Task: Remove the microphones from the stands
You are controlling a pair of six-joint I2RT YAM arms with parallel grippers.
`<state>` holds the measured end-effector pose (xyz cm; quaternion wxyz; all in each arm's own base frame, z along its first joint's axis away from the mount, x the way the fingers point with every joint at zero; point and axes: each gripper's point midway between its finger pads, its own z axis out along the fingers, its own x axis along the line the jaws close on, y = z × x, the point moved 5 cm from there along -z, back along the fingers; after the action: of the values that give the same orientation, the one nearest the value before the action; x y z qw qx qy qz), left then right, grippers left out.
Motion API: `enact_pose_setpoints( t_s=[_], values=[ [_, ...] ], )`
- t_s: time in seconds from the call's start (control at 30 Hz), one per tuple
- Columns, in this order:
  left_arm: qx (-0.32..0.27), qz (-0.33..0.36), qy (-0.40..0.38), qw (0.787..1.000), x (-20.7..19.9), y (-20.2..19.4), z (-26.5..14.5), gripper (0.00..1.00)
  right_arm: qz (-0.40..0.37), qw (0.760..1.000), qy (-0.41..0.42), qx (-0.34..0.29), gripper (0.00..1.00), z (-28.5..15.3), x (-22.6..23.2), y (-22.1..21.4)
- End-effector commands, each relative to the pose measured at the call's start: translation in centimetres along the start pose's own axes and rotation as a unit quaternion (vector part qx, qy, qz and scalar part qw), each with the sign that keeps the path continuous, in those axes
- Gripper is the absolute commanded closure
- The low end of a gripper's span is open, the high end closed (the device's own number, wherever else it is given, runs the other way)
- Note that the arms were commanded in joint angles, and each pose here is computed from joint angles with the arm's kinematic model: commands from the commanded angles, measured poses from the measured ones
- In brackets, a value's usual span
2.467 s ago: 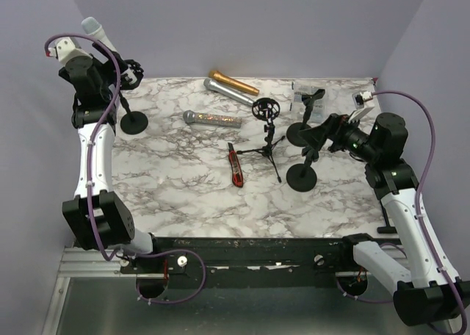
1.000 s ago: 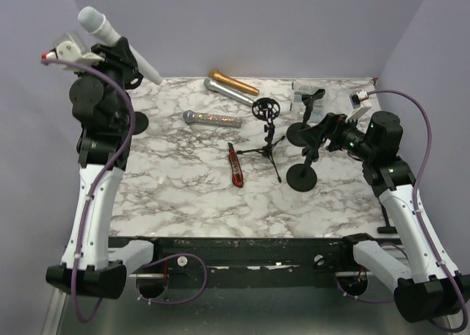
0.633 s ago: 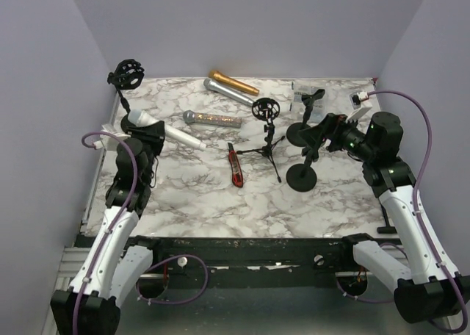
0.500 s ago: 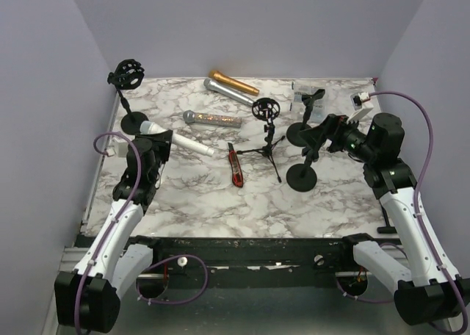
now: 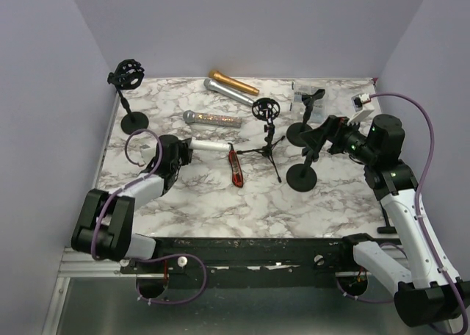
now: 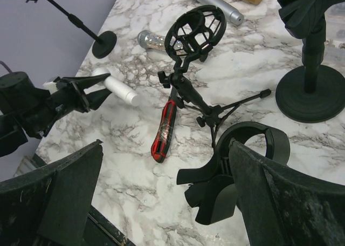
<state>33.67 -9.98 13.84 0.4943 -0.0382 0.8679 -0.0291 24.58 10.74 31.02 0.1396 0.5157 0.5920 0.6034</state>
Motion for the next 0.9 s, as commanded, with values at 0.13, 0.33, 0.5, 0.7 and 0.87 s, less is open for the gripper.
enact_pose_setpoints(
  t_s=[0.13,0.33,0.5,0.7,0.87],
  values=[
    [-0.001,0.000,-0.031,1.000,-3.6,-2.3,4.5,1.00,-0.004,1.000,-0.020,-0.006,0.00,-0.8,0.1,0.3],
    [-0.002,-0.015,0.006,1.000,-2.7,-3.4,7.7,0.91,-0.004,1.000,-0.021,-0.004,0.00,-0.7,0.0,0.4],
    [-0.023,-0.010,0.017,1.000,-2.6,-3.2,9.3,0.80,-0.004,1.000,-0.022,-0.002,0.00,-0.8,0.0,0.2],
    [-0.004,-0.030,0.034,0.999,-2.1,-4.1,11.0,0.74,-0.002,1.000,-0.024,0.000,0.00,-0.6,-0.3,-0.1],
    [-0.008,-0.034,0.045,0.998,-1.4,-4.0,11.6,0.69,-0.001,1.000,-0.026,0.002,0.00,-0.4,-0.5,-0.2]
  ],
)
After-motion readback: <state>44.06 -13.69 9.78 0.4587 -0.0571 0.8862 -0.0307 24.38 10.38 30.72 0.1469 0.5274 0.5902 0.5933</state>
